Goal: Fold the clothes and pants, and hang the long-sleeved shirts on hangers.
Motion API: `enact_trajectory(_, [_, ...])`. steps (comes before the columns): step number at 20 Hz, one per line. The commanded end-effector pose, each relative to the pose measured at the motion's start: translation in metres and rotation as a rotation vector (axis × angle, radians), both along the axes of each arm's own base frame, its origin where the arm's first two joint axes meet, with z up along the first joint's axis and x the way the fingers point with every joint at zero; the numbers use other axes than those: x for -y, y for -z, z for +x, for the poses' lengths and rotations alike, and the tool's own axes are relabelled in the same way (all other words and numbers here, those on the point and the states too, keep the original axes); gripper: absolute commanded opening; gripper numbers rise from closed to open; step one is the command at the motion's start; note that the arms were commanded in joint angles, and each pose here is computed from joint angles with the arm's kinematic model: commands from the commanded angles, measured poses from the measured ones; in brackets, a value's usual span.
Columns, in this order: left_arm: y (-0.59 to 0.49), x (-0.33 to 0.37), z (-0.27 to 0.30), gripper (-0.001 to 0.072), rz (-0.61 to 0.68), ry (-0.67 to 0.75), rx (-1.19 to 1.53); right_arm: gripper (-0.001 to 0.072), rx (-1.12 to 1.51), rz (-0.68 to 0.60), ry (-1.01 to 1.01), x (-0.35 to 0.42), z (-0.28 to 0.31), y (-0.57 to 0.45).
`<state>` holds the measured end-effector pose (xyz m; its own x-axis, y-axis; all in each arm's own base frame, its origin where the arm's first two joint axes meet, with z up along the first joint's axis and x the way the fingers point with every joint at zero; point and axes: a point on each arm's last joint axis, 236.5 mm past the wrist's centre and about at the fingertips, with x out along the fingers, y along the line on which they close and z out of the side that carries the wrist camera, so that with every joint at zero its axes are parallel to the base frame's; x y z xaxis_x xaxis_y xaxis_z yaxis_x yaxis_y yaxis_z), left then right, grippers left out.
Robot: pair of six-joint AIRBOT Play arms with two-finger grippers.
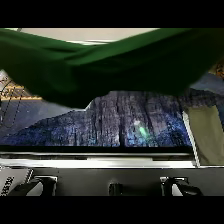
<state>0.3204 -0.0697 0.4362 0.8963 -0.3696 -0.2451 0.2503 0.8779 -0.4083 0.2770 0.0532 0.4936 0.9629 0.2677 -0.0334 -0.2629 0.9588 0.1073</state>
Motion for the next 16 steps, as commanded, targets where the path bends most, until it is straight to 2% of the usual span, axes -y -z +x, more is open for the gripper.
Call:
enact_trajectory(1, [-0.035,-0.033,-0.065,0.0015,0.021,-0.204,0.093,0.0032,0.137,0.059,0.070,0.000,-0.077,-0.039])
enact_trajectory(4, [-0.044,-0.050,-0.086,0.0015,0.040,-0.293,0.132,0.0032,0.120,0.123,0.082,0.002,-0.083,-0.038])
enact_trajectory(7, [-0.024,-0.051,-0.064,0.0015,0.083,-0.269,0.073,0.0032,-0.046,0.167,0.075,0.005,-0.049,-0.004])
enact_trajectory(9, [0.022,-0.039,-0.021,0.0015,0.143,-0.157,-0.040,0.0032,-0.237,0.212,0.060,0.006,-0.012,0.037])
enact_trajectory(11, [0.089,-0.032,0.027,0.0015,0.147,-0.064,-0.208,0.0032,-0.482,0.229,0.048,0.009,0.031,0.099])
enact_trajectory(13, [0.166,-0.038,0.074,0.0015,0.133,-0.034,-0.378,0.0032,-0.735,0.233,0.060,0.020,0.074,0.175])
enact_trajectory(16, [0.267,-0.037,0.141,0.0015,0.120,-0.020,-0.512,0.0032,-0.981,0.245,0.061,0.035,0.139,0.287])
